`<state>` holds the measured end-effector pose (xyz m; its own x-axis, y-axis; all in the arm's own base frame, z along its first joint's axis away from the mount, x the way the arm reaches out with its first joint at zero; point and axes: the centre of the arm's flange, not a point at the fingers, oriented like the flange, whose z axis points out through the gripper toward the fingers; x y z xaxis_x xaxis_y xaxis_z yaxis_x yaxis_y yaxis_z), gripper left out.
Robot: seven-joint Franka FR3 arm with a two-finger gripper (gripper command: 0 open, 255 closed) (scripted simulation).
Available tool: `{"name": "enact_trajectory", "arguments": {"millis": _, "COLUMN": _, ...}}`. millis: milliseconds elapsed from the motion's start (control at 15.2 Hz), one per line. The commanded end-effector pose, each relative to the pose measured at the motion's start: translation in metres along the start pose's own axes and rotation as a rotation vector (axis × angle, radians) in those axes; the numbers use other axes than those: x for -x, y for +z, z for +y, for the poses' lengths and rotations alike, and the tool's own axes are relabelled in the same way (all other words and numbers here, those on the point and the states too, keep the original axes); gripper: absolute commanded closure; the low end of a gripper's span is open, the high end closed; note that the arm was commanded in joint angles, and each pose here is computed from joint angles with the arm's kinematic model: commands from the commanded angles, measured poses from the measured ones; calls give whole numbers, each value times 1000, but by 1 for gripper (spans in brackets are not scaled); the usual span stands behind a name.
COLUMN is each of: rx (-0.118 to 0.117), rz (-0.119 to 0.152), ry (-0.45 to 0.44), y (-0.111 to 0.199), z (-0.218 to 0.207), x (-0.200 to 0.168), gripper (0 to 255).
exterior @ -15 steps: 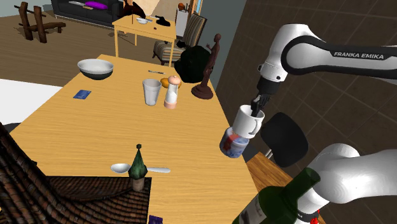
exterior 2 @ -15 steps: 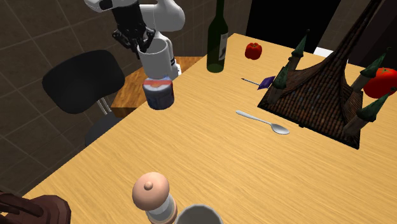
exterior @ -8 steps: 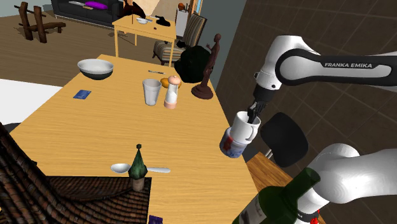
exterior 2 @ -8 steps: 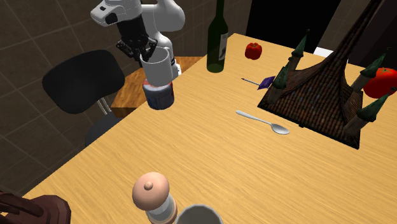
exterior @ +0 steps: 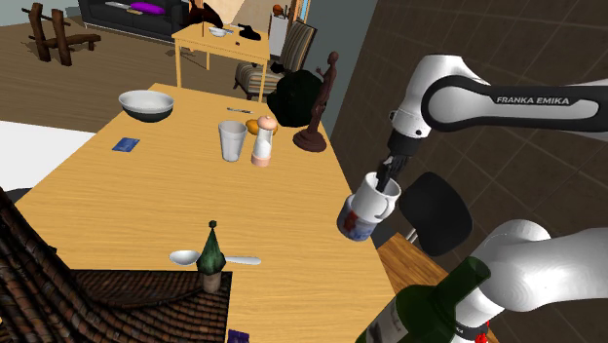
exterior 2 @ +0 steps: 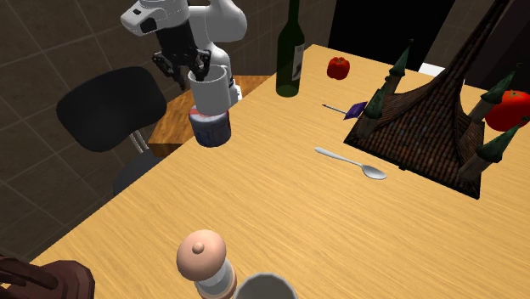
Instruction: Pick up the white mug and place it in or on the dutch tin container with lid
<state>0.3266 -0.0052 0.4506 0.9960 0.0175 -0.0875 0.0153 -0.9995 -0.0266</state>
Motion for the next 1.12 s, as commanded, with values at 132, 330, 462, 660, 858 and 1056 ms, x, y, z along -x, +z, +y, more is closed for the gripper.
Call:
{"name": "enact_trajectory", "arguments": {"millis": 132, "rx": 0, "rz": -4, "ry": 0, "y": 2, "z": 0, "x": 0, "gripper": 0}}
{"name": "enact_trajectory", "arguments": {"millis": 330, "rx": 0, "rz": -4, "ry": 0, "y": -12, "z": 0, "x": 0, "gripper": 0}}
{"name": "enact_trajectory", "arguments": {"millis": 462, "rx": 0, "rz": -4, "ry": 0, "y": -38, "z": 0, "x": 0, "gripper": 0}}
{"name": "enact_trajectory", "arguments": {"millis": 660, "rx": 0, "rz": -4, "ry": 0, "y": -48, "z": 0, "x": 0, "gripper": 0}}
{"name": "enact_trajectory", "arguments": {"millis": 858, "rx": 0, "rz": -4, "ry": 0, "y": -48, "z": 0, "x": 0, "gripper": 0}}
{"name": "enact_trajectory", "arguments": {"millis": 1056, "rx": 0, "rz": -3, "ry": 0, "y": -48, "z": 0, "x": 0, "gripper": 0}}
